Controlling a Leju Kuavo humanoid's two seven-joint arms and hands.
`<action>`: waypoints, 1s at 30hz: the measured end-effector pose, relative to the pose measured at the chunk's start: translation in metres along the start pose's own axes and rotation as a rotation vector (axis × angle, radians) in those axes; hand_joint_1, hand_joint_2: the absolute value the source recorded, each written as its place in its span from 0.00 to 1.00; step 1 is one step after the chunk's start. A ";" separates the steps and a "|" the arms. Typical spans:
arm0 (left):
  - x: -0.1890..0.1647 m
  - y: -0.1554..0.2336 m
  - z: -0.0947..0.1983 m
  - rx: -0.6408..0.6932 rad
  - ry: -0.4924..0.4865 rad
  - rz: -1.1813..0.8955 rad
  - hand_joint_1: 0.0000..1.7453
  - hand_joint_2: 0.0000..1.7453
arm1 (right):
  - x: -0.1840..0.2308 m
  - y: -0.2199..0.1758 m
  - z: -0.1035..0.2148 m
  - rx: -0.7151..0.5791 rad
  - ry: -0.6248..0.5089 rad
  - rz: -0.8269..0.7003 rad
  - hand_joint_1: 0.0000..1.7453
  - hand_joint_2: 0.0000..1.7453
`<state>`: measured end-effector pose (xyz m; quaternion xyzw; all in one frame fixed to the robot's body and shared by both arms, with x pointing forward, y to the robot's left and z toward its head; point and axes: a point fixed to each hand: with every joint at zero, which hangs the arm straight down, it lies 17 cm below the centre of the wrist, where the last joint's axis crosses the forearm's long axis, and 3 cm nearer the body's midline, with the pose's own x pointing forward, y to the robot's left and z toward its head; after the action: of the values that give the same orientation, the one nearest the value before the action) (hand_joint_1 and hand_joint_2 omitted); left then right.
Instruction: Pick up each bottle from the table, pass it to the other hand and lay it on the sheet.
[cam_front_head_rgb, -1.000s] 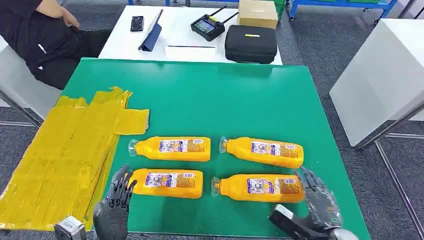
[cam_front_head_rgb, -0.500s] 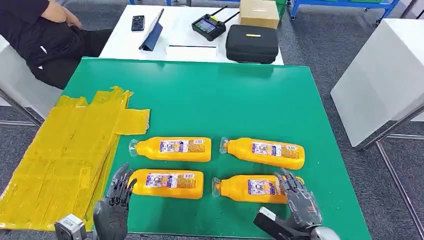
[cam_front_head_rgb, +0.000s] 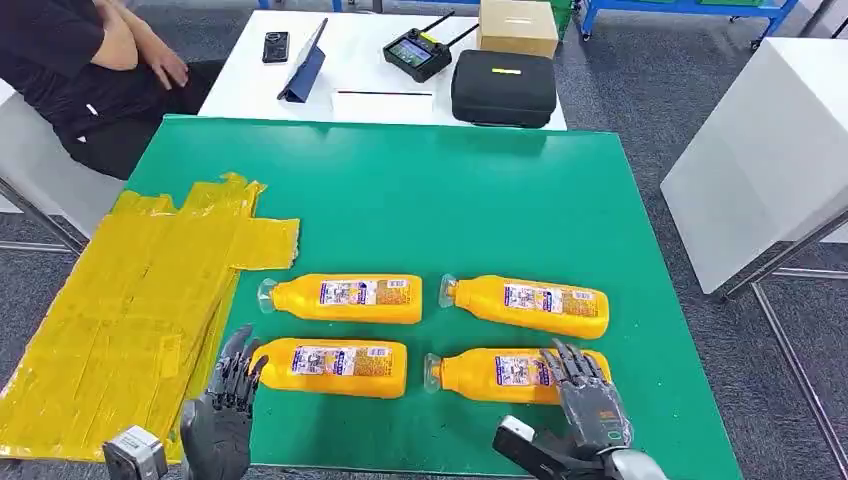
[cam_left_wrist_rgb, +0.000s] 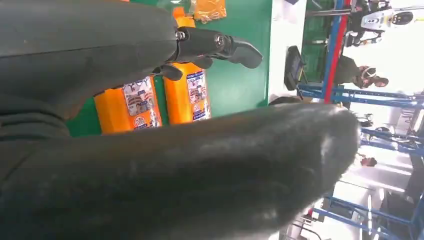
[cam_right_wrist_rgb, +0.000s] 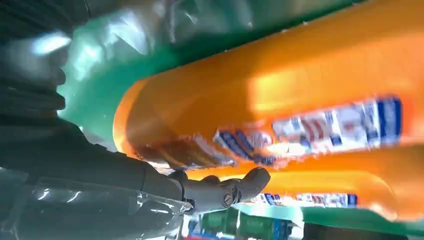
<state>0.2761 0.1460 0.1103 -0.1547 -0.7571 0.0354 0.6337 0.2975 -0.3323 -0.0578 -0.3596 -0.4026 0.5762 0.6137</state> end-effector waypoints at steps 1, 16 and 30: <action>0.000 0.001 0.000 0.007 0.001 0.000 0.00 0.00 | -0.002 0.001 -0.002 -0.001 0.012 0.023 0.00 1.00; -0.005 0.016 0.007 0.078 0.019 0.001 0.00 0.00 | -0.009 -0.001 -0.012 -0.001 0.065 0.159 0.00 1.00; -0.004 0.024 0.002 0.105 0.017 0.020 0.00 0.00 | -0.019 0.024 -0.009 0.174 0.054 0.150 0.99 1.00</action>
<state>0.2789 0.1676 0.0998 -0.1290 -0.7473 0.0798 0.6470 0.2953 -0.3488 -0.0842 -0.3496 -0.3065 0.6432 0.6084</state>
